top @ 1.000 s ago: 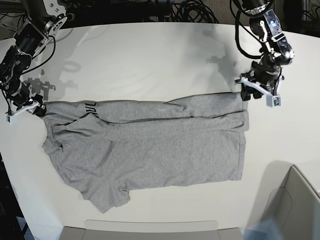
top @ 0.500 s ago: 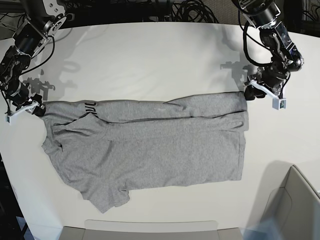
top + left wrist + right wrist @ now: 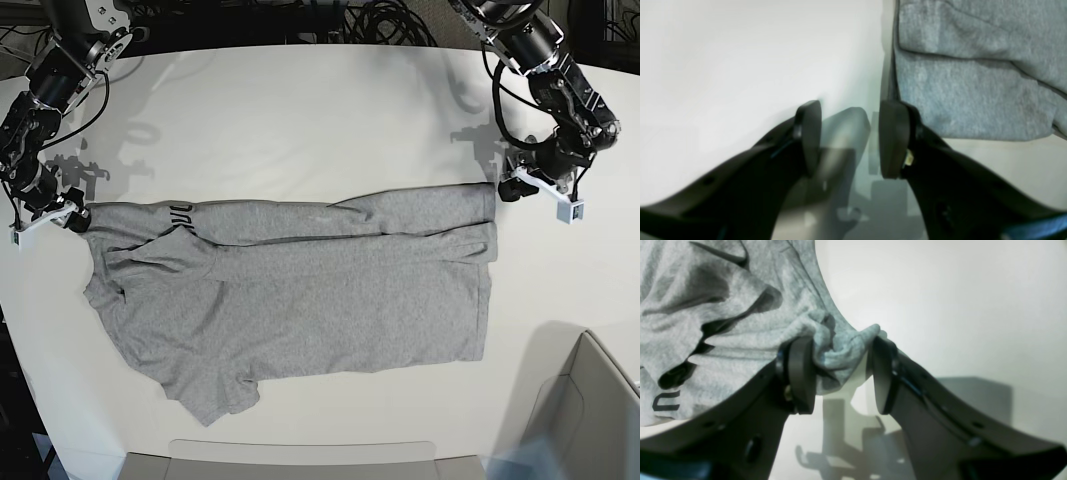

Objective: Fold the T-shirt properly
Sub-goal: 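Regrasp the folded edge corners with both grippers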

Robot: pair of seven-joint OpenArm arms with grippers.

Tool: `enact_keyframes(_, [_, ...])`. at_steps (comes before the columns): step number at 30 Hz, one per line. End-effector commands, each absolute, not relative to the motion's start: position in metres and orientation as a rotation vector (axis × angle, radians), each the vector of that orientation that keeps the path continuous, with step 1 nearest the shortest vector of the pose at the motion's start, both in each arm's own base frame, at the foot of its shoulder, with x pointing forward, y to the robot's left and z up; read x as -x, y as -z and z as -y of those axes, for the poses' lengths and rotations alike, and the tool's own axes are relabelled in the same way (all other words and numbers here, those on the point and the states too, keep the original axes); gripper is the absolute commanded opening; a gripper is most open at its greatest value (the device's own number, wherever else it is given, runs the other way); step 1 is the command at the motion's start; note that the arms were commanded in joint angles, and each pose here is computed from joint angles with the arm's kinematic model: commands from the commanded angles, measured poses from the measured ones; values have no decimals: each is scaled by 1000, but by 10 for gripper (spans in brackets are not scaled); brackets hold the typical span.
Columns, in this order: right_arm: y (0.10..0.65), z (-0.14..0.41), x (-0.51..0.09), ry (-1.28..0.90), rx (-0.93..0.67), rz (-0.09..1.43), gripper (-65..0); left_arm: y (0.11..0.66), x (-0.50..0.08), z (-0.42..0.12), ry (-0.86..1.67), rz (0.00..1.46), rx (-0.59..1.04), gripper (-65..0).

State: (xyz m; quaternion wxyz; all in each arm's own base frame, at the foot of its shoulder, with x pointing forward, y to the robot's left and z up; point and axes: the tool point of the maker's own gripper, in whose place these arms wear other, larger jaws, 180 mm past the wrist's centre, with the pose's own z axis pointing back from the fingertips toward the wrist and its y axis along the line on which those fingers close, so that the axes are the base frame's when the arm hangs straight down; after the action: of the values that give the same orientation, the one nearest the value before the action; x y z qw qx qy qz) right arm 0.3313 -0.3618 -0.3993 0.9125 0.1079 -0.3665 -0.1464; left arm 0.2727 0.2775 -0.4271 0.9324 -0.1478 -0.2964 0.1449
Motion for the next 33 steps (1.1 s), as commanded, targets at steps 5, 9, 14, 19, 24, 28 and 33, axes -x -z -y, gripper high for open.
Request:
enact_keyframes(5, [377,373,-344,287,-206,825,-378,435,-274,-253,-235,552,322,-358])
enact_keyframes(9, [377,372,-345,286,-208,826,-378,437,-277,-239,-226,550,348,-358])
enact_keyframes(14, [377,371,-345,286,-210,827,-378,438,-276,-233,-222,539,359,-358])
enact_keyframes(19, [376,371,-346,286,-210,829,-379,441,-277,-224,-226,540,379,-359])
enact_keyframes(24, [377,365,-350,260,-211,824,-450,440,-278,-226,-224,543,372,-443])
enact_keyframes(28, [381,352,-355,199,-211,794,-596,440,-278,-226,-212,539,367,-579])
enact_keyframes(33, [376,353,-359,197,-210,804,-650,439,-276,-235,-179,527,336,-650])
